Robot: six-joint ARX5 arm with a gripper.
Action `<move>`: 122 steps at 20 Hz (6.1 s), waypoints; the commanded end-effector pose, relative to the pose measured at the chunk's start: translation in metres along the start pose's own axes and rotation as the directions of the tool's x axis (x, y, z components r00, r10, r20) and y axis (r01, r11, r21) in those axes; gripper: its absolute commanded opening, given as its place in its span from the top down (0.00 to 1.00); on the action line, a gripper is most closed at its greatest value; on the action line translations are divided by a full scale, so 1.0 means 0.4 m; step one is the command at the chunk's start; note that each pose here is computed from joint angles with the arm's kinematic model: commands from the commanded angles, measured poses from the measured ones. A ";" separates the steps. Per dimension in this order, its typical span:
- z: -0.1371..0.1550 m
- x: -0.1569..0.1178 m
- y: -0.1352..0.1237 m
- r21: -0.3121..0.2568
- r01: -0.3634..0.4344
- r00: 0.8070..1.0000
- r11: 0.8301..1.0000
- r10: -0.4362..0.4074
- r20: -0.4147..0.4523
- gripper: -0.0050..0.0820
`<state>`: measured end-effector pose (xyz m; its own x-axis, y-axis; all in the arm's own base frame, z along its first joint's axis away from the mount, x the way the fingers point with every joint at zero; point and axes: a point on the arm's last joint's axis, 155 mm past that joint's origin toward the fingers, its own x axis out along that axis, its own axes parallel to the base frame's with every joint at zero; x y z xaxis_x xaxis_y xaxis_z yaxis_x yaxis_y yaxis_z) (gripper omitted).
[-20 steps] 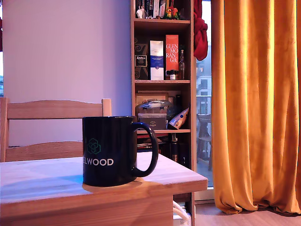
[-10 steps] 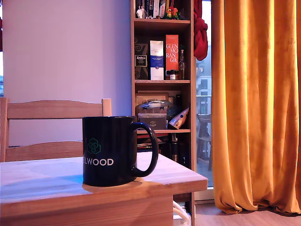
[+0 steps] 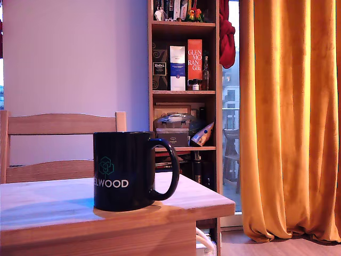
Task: Pick up the coffee capsules on the table and drop them inside the coffee cup
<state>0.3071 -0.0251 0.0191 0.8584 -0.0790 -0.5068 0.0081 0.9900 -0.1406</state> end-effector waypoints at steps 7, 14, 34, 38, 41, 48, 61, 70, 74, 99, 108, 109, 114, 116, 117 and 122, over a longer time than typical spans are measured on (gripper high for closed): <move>0.013 0.064 0.026 0.018 0.000 0.999 1.000 0.001 -0.033 0.39; 0.019 0.101 -0.008 0.059 0.085 0.995 0.995 -0.082 -0.059 0.39; 0.018 0.101 -0.015 0.089 0.102 0.993 0.991 -0.097 -0.061 0.86; 0.020 0.101 -0.018 0.089 0.108 0.993 0.990 -0.103 -0.058 0.86; 0.028 0.092 -0.058 0.088 0.189 0.981 0.978 -0.185 -0.053 0.86; 0.170 -0.002 -0.165 0.065 0.384 0.916 0.921 -0.389 0.098 0.86; 0.265 -0.230 -0.377 0.187 0.635 0.727 0.749 -0.662 0.182 0.88; 0.221 -0.270 -0.497 0.205 0.693 0.693 0.691 -0.717 0.073 0.88; 0.232 -0.267 -0.534 0.212 0.667 0.725 0.714 -0.688 0.033 0.88; 0.174 -0.160 -0.640 0.164 0.682 0.731 0.713 -0.654 -0.196 0.68; 0.178 -0.185 -0.666 0.158 0.734 0.679 0.661 -0.707 -0.196 0.24; 0.181 -0.182 -0.664 0.161 0.728 0.685 0.666 -0.703 -0.191 0.26; 0.192 -0.180 -0.664 0.164 0.723 0.691 0.671 -0.701 -0.175 0.58; 0.208 -0.183 -0.670 0.173 0.726 0.687 0.665 -0.711 -0.150 0.73; 0.217 -0.185 -0.673 0.178 0.728 0.685 0.662 -0.716 -0.137 0.78; 0.254 -0.174 -0.649 0.197 0.670 0.738 0.715 -0.670 -0.076 0.89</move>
<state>0.2953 -0.2656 0.1694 0.5728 -0.7341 -0.3646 0.6821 0.6736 -0.2846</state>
